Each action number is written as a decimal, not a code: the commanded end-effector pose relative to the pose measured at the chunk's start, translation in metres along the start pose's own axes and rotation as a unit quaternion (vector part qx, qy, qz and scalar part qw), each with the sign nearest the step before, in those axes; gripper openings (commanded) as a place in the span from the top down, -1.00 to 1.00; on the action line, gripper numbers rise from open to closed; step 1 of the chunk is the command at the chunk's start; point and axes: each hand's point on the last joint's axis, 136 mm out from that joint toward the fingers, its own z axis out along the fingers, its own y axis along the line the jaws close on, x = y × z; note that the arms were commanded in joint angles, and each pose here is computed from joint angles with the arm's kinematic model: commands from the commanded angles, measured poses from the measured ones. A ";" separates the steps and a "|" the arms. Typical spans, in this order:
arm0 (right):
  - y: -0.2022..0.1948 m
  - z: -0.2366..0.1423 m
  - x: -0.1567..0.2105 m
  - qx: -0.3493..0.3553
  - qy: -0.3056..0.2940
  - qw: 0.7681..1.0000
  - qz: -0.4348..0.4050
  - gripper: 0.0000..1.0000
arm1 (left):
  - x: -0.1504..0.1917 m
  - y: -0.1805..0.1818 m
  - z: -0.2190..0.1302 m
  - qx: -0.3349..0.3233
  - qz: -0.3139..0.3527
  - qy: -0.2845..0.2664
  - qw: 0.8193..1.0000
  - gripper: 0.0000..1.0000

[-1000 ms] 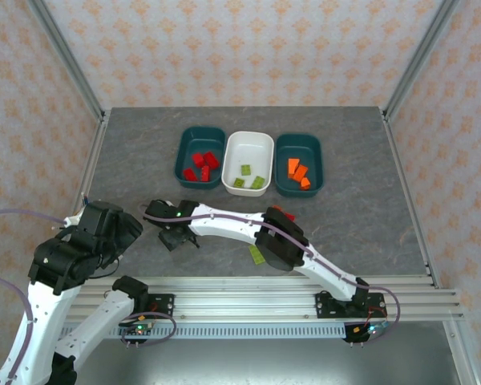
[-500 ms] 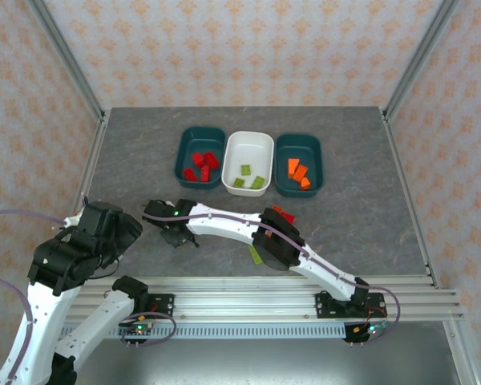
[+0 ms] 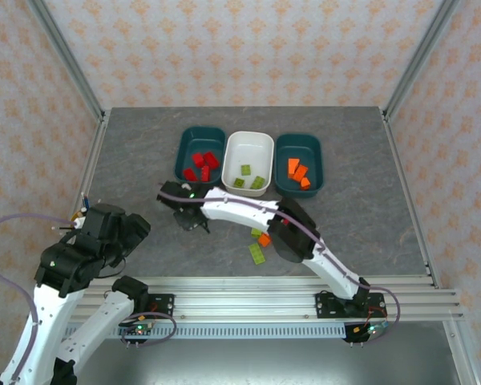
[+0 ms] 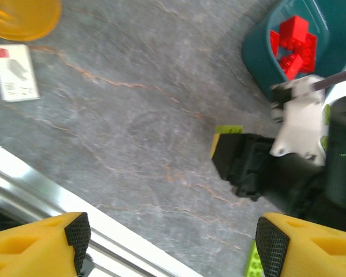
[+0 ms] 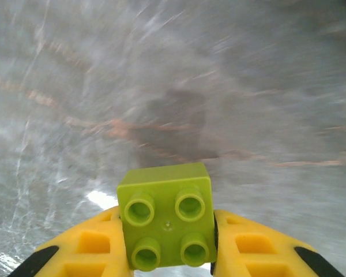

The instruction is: Sort the legos into containers by color

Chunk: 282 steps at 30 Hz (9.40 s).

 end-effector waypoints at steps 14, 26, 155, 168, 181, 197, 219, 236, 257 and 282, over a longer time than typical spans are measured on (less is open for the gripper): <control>-0.215 -0.055 -0.071 0.064 -0.060 0.955 0.282 0.49 | 0.033 -0.147 0.063 0.113 0.099 0.105 0.983 -0.58; -0.274 0.025 -0.101 0.047 -0.023 0.926 0.373 0.40 | 0.055 -0.186 0.097 0.090 0.151 0.116 0.978 -0.58; -0.216 -0.199 0.106 -0.190 -0.164 0.872 0.421 -0.35 | 0.076 -0.265 0.193 -0.067 0.361 0.126 0.922 0.37; -0.218 -0.179 0.064 -0.186 -0.146 0.866 0.441 -0.34 | 0.004 -0.313 0.269 -0.098 0.356 0.050 0.928 0.36; -0.219 -0.165 0.085 -0.172 -0.121 0.869 0.448 -0.34 | 0.009 -0.298 0.318 -0.135 0.335 0.056 0.931 0.38; -0.231 -0.139 0.123 -0.091 -0.035 0.863 0.497 -0.34 | 0.019 -0.313 0.286 -0.102 0.320 0.068 0.939 -0.20; -0.187 -0.058 0.132 0.037 0.067 0.841 0.536 -0.37 | 0.015 -0.247 0.073 0.068 0.233 0.049 0.969 -0.47; -0.229 -0.005 0.117 0.087 0.080 0.845 0.521 -0.26 | 0.057 -0.145 0.073 0.054 0.213 0.079 0.972 -0.51; -0.232 -0.093 0.086 0.087 -0.009 0.883 0.462 0.58 | 0.077 -0.171 0.086 0.066 0.240 0.098 0.963 -0.48; -0.451 -0.032 -0.001 0.215 0.017 0.887 0.409 0.60 | 0.139 -0.245 0.124 0.086 0.314 0.136 0.936 -0.47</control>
